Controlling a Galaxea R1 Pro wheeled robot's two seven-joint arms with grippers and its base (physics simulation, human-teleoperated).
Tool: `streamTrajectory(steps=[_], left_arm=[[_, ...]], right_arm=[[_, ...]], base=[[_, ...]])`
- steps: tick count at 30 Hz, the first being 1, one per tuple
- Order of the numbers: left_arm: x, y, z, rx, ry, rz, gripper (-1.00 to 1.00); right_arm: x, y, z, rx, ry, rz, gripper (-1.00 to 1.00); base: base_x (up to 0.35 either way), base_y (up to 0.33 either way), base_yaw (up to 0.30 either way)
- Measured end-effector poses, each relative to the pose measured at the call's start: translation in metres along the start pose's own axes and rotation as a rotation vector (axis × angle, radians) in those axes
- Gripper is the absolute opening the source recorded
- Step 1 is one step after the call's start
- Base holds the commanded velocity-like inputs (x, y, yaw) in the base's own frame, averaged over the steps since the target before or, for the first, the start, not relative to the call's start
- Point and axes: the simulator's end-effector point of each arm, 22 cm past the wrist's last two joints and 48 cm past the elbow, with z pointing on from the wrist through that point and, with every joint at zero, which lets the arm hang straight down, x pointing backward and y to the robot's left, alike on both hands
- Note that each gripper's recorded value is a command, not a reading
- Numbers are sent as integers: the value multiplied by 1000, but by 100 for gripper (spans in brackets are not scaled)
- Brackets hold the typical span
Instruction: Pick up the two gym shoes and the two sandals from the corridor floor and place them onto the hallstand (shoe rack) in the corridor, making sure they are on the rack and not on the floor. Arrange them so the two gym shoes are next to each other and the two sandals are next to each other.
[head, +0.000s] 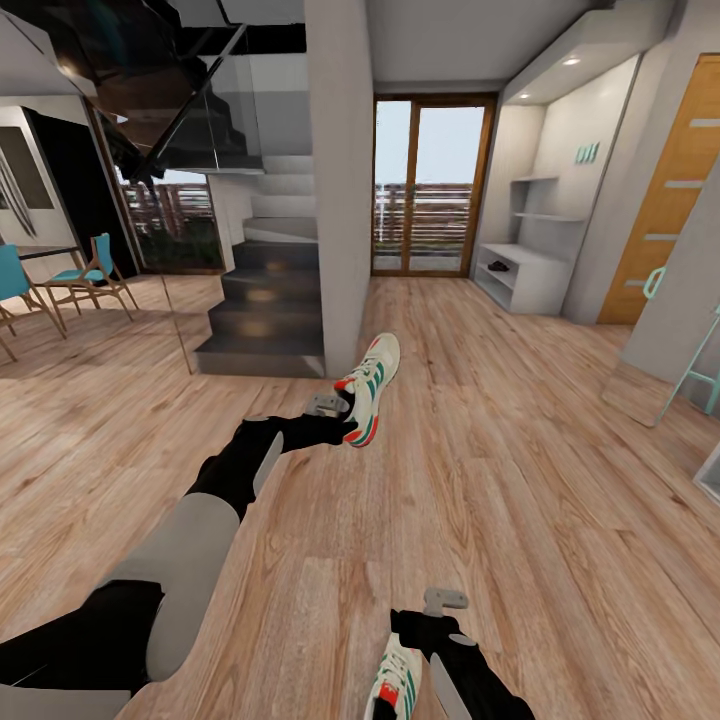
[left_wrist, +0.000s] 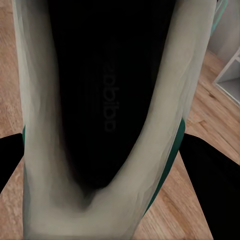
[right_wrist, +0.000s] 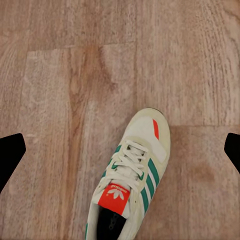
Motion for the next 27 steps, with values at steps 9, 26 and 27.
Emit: streamTrajectory(steps=[9, 26, 27], left_arm=[[0, 0, 0, 0, 0, 0, -100], [3, 2, 1, -2, -1, 3, -100], [6, 3, 1, -3, 0, 2, -100]], right_arm=[[0, 0, 0, 0, 0, 0, 100], [3, -2, 2, 3, 2, 5, 100], [5, -3, 4, 4, 3, 6, 100]], base=[[45, 0, 0], [4, 0, 0], [0, 0, 0]])
